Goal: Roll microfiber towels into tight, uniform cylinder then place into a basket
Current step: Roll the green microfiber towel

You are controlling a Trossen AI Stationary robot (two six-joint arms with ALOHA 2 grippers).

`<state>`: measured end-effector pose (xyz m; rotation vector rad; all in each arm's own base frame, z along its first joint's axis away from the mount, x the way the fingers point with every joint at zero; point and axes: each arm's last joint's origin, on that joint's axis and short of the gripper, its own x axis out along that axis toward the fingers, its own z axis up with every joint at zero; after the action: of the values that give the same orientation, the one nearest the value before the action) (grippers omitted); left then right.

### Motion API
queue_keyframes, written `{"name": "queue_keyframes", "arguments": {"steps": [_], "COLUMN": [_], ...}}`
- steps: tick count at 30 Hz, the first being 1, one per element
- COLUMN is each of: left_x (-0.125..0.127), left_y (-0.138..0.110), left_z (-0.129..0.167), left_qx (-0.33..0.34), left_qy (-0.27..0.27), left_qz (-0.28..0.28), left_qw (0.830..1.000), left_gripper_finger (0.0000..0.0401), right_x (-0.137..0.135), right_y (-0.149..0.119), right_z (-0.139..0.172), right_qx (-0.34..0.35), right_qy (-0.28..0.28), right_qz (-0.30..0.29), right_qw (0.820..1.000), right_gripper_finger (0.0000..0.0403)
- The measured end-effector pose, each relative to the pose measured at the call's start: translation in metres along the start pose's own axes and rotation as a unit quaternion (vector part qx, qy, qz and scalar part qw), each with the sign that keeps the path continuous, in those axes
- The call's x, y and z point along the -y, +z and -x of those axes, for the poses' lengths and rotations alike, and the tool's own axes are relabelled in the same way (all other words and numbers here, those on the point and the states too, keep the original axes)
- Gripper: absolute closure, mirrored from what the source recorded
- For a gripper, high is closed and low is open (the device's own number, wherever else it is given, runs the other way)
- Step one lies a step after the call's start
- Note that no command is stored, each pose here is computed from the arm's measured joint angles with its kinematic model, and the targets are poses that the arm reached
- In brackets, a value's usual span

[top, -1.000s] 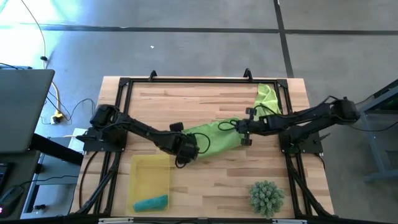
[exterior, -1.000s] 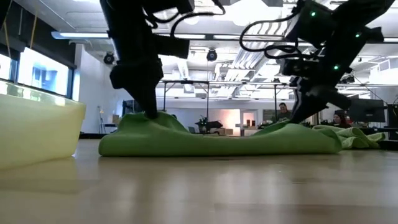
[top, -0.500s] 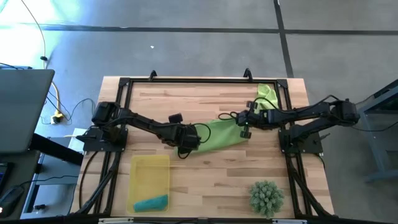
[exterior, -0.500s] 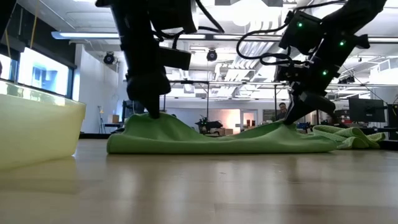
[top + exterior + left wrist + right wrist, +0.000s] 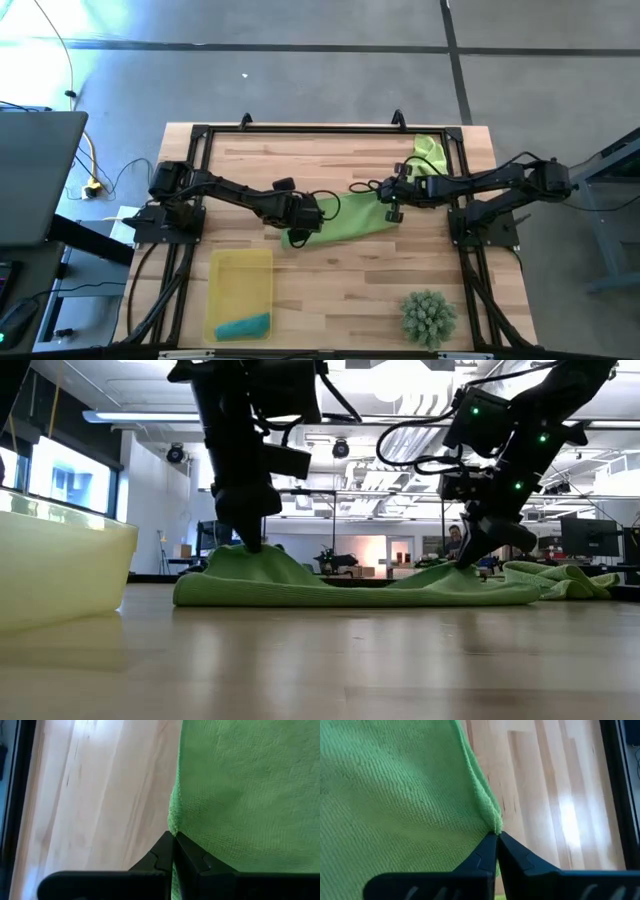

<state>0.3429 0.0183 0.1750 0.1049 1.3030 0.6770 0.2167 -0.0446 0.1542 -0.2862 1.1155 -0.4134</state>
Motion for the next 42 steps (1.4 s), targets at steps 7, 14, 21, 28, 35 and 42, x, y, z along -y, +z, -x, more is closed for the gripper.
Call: {"name": "queue_keyframes", "arguments": {"steps": [7,14,21,28,35,42], "left_x": [0.002,0.002,0.002,0.0,0.0,0.002], "left_y": [0.003,0.004,0.003,-0.002,-0.004,-0.004], "left_z": [0.0,0.0,0.0,0.0,0.0,0.001], "left_qx": [0.016,0.016,0.015,-0.01,-0.021,-0.031], "left_qy": [-0.011,-0.009,-0.009,-0.001,-0.011,-0.037], "left_qz": [-0.018,-0.018,-0.019,-0.013,-0.003,-0.006], "left_qw": [1.0,1.0,1.0,1.0,1.0,0.999], "left_gripper_finger": [0.04,0.04,0.04,0.04,0.04,0.04], "right_x": [0.002,0.009,-0.001,-0.005,-0.006,-0.006], "right_y": [0.001,0.013,0.004,-0.003,-0.004,-0.004], "right_z": [0.003,0.018,0.013,0.006,0.004,0.004], "right_qx": [0.001,-0.045,-0.058,-0.043,-0.04,-0.037], "right_qy": [-0.004,0.016,0.113,0.113,0.114,0.114], "right_qz": [0.019,-0.084,-0.155,-0.161,-0.148,-0.13], "right_qw": [1.0,0.995,0.98,0.98,0.982,0.984], "right_gripper_finger": [0.0319,0.0265,0.0269,0.0274,0.0275,0.0275]}}
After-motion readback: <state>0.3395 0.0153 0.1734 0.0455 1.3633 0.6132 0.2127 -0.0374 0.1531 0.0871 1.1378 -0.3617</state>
